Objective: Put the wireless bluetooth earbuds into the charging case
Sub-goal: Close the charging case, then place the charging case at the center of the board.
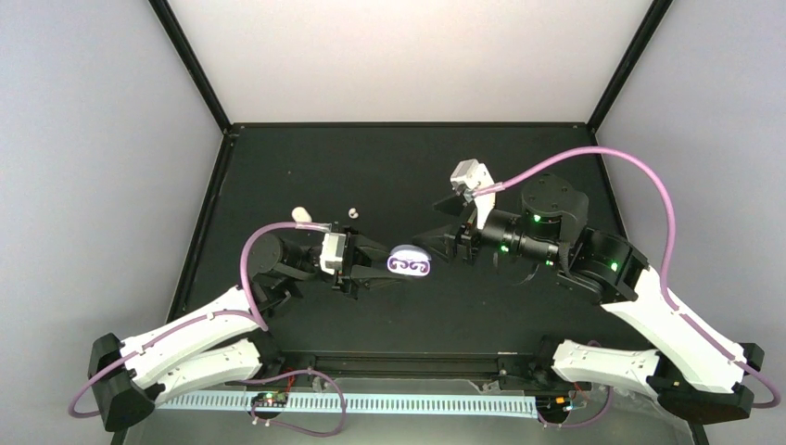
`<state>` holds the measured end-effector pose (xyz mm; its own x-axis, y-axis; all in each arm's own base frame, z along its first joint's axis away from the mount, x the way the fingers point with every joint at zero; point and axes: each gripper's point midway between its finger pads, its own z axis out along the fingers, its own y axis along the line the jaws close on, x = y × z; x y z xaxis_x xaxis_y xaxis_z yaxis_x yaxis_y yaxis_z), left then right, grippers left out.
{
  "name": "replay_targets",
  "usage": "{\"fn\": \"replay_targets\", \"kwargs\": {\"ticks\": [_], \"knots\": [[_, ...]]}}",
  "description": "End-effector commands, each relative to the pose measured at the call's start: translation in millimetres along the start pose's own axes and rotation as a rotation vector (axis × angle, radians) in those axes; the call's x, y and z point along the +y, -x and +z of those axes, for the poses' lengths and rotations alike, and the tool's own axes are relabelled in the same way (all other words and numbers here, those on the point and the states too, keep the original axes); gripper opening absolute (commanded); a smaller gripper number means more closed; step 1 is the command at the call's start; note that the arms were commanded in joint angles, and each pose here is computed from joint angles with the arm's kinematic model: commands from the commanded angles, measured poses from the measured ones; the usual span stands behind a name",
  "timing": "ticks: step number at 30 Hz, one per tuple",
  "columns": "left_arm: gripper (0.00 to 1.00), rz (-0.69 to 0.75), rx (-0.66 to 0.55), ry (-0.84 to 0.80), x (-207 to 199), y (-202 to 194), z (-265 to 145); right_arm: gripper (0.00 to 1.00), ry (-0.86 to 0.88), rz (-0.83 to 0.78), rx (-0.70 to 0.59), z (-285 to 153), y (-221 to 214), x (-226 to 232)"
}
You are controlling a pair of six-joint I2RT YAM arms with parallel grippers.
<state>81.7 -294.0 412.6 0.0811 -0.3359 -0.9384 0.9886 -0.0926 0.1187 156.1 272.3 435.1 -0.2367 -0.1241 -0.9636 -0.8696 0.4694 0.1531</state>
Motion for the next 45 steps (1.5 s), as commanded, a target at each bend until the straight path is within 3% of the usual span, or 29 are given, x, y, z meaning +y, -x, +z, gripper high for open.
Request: {"fn": "replay_targets", "kwargs": {"ticks": [1, 11, 14, 15, 18, 24, 27, 31, 45], "knots": [[0.01, 0.035, -0.027, -0.011, -0.9, 16.2, 4.1, 0.73, 0.065, -0.010, 0.024, -1.4, -6.8, 10.4], [0.02, 0.032, -0.028, 0.027, 5.5, 14.0, 3.3, 0.73, 0.094, -0.012, 0.023, -4.3, -8.3, 15.4], [0.02, 0.024, -0.015, 0.059, 11.3, 9.2, 2.8, 0.73, -0.045, 0.004, -0.056, -16.9, 4.2, -6.8], [0.02, 0.013, -0.001, 0.095, 17.9, 4.2, 2.3, 0.73, -0.179, 0.021, -0.118, -27.8, 11.1, -29.3], [0.02, -0.099, 0.104, 0.281, 55.5, -29.7, -1.9, 0.76, -0.446, 0.069, -0.195, -48.6, 7.5, -74.5], [0.02, -0.493, 0.276, 0.609, 145.4, -116.3, -29.9, 0.77, -0.652, 0.100, -0.022, -33.0, -52.7, -111.8], [0.02, -0.651, 0.290, 0.723, 185.9, -149.1, -47.0, 0.77, -0.678, 0.111, -0.013, -33.4, -77.5, -118.4], [0.02, -0.744, 0.345, 0.762, 231.8, -178.0, -48.9, 0.78, -0.682, 0.135, -0.001, -37.7, -107.8, -121.6], [0.02, -0.932, 0.529, 0.902, 351.4, -293.8, -74.9, 0.79, -0.601, 0.195, 0.113, -22.5, -175.4, -115.3]]}}
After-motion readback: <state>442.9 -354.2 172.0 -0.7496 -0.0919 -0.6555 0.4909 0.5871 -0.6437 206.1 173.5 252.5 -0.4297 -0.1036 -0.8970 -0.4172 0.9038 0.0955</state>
